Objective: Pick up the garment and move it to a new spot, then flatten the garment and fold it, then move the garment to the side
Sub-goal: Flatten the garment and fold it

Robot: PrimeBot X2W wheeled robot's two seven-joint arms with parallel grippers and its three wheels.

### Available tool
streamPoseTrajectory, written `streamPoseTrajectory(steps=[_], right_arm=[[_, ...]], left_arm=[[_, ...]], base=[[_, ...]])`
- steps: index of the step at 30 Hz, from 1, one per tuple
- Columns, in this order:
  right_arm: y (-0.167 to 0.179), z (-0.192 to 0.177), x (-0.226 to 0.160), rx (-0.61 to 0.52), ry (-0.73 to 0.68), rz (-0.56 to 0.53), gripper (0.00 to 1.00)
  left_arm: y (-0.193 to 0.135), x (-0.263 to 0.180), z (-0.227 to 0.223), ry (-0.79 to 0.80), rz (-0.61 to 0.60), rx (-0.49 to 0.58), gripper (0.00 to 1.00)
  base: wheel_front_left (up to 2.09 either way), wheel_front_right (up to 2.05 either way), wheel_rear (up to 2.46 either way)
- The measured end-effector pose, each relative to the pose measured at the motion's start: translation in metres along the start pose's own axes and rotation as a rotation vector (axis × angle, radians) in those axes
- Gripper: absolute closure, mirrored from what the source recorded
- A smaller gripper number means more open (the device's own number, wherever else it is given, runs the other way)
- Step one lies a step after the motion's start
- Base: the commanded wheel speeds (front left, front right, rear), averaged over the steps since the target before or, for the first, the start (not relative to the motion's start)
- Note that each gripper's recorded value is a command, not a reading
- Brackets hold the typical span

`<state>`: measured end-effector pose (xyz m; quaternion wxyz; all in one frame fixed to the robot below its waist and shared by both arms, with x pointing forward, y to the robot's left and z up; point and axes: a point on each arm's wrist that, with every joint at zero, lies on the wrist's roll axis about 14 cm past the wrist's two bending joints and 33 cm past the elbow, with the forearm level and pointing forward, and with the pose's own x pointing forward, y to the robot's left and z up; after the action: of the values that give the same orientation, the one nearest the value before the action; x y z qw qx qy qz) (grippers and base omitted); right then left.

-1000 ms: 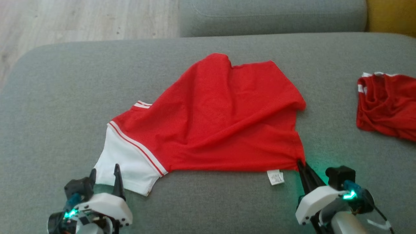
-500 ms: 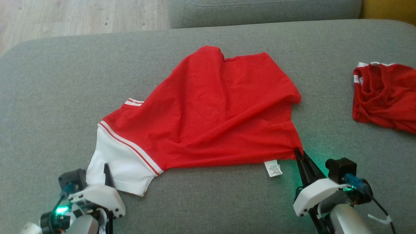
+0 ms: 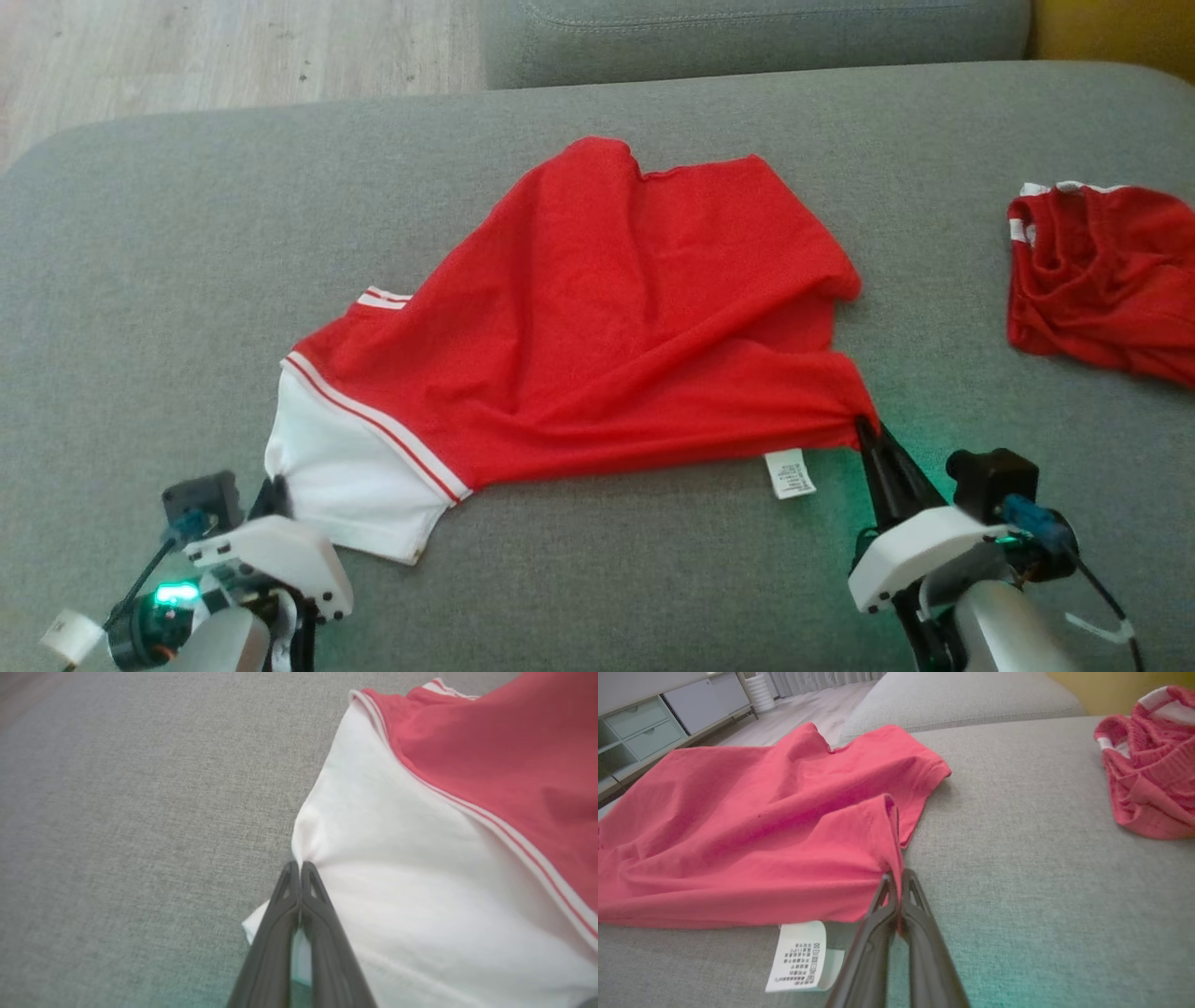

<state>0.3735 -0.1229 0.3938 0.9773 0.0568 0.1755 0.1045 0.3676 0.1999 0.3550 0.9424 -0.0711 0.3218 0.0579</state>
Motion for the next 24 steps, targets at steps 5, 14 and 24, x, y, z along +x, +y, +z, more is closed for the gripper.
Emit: streamPoseTrajectory(steps=[5, 14, 24], right_arm=[[-0.003, 0.01, 0.0, 0.004, -0.04, -0.01, 1.0], [-0.012, 0.057, -0.003, 0.021, -0.201, -0.038, 1.0], [-0.01, 0.18, -0.045, -0.038, -0.574, -0.044, 1.0]], left_arm=[[-0.003, -0.007, 0.002, -0.023, -0.019, -0.014, 1.0], [-0.035, -0.03, 0.071, -0.267, -0.152, -0.045, 1.0], [-0.087, -0.115, 0.187, -0.677, -0.386, -0.067, 1.0]], base=[[0.0, 0.0, 0.0], [0.0, 0.0, 0.0], [0.0, 0.0, 0.0]])
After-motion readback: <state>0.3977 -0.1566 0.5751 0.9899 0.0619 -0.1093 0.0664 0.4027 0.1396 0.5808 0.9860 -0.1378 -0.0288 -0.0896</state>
